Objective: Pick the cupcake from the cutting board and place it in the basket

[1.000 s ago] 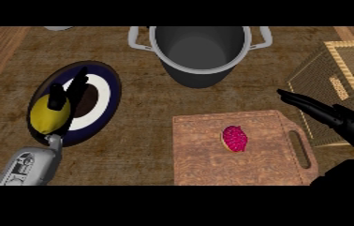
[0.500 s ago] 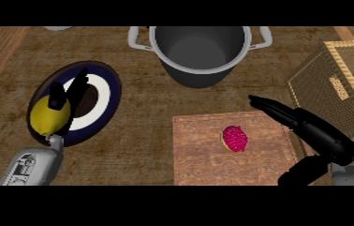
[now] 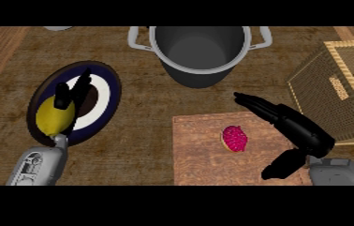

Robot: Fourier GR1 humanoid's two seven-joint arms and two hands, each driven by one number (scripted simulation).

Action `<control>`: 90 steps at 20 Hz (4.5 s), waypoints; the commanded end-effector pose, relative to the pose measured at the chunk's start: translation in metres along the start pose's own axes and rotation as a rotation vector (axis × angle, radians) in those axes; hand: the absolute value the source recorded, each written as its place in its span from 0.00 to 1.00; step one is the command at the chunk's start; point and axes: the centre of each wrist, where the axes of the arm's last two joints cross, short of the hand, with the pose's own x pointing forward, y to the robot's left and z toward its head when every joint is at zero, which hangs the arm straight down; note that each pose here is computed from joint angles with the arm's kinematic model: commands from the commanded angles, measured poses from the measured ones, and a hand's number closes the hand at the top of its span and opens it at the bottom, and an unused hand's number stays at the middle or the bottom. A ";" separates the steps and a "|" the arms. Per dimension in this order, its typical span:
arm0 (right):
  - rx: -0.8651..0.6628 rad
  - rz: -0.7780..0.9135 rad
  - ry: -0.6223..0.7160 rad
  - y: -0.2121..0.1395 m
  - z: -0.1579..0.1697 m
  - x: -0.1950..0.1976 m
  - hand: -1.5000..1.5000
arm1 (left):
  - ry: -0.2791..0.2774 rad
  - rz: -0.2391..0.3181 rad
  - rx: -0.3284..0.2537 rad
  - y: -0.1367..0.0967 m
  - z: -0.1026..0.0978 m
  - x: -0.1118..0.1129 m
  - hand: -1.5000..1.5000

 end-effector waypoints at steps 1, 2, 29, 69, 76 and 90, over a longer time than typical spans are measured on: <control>-0.017 0.001 0.009 0.019 0.001 -0.006 0.00 | 0.009 -0.008 0.010 0.007 0.007 -0.018 0.50; 0.005 -0.009 -0.014 0.002 -0.012 0.006 0.00 | -0.002 0.004 0.003 -0.014 -0.010 0.017 0.50; 0.054 0.129 -0.020 0.057 -0.032 -0.023 1.00 | -0.022 -0.012 0.008 0.001 -0.012 -0.003 0.50; -0.791 0.051 0.465 -0.074 -0.073 0.260 1.00 | -0.011 0.005 -0.018 0.000 -0.004 0.005 0.50; -0.853 0.086 0.505 -0.131 -0.067 0.265 1.00 | 0.001 0.004 -0.016 0.011 -0.001 -0.008 0.50; -0.774 0.468 0.934 -0.226 -0.050 0.201 1.00 | 0.009 0.005 0.005 0.022 -0.005 0.004 0.50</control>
